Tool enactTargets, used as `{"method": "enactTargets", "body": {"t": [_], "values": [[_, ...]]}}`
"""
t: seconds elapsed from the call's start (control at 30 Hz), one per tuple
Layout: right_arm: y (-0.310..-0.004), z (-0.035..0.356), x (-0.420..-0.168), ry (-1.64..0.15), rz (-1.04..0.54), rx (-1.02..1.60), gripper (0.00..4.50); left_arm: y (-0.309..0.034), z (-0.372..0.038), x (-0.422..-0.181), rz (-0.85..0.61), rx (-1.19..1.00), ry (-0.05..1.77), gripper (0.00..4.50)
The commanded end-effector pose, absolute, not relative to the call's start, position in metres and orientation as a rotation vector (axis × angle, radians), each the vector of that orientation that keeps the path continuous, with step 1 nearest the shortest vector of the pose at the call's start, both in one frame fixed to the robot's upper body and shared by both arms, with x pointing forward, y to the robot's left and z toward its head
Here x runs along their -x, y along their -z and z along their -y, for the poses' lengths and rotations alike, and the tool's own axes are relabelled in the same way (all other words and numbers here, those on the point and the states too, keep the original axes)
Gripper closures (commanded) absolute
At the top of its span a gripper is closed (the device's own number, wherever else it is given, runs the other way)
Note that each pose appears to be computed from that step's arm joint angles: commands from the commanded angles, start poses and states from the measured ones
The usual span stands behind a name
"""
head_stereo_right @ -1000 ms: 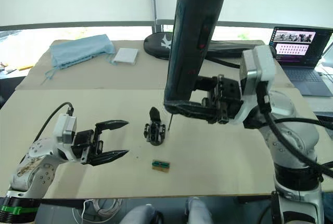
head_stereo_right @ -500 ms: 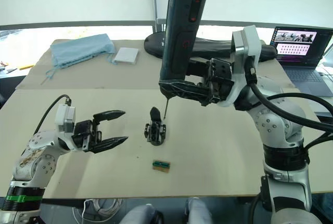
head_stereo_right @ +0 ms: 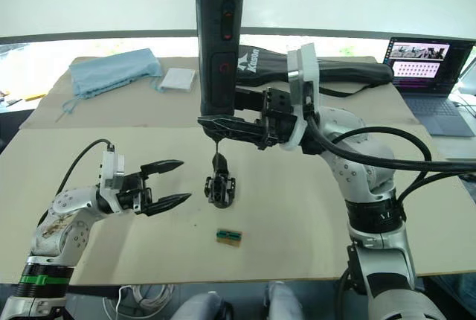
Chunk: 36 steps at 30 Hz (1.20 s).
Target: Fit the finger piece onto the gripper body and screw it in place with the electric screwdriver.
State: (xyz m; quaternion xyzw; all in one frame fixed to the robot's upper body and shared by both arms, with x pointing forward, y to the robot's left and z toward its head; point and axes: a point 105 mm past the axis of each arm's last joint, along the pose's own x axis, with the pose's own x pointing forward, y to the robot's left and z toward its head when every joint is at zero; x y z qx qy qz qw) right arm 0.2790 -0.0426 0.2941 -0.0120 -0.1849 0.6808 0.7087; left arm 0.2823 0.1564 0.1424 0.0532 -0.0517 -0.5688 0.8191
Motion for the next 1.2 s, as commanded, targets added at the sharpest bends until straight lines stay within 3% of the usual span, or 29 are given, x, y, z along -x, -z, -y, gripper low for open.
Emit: {"method": "enactTargets", "body": {"t": [0.03,1.2], "values": [[-0.308,0.037,-0.274,-1.532,0.48,0.07,2.58,-0.144,-0.153,-0.281,0.132,-0.164,1.254,0.0],[-0.282,0.012,-0.282,-1.583,0.307,0.028,2.58,-0.12,-0.149,-0.278,0.087,-0.181,1.288,0.0]]}}
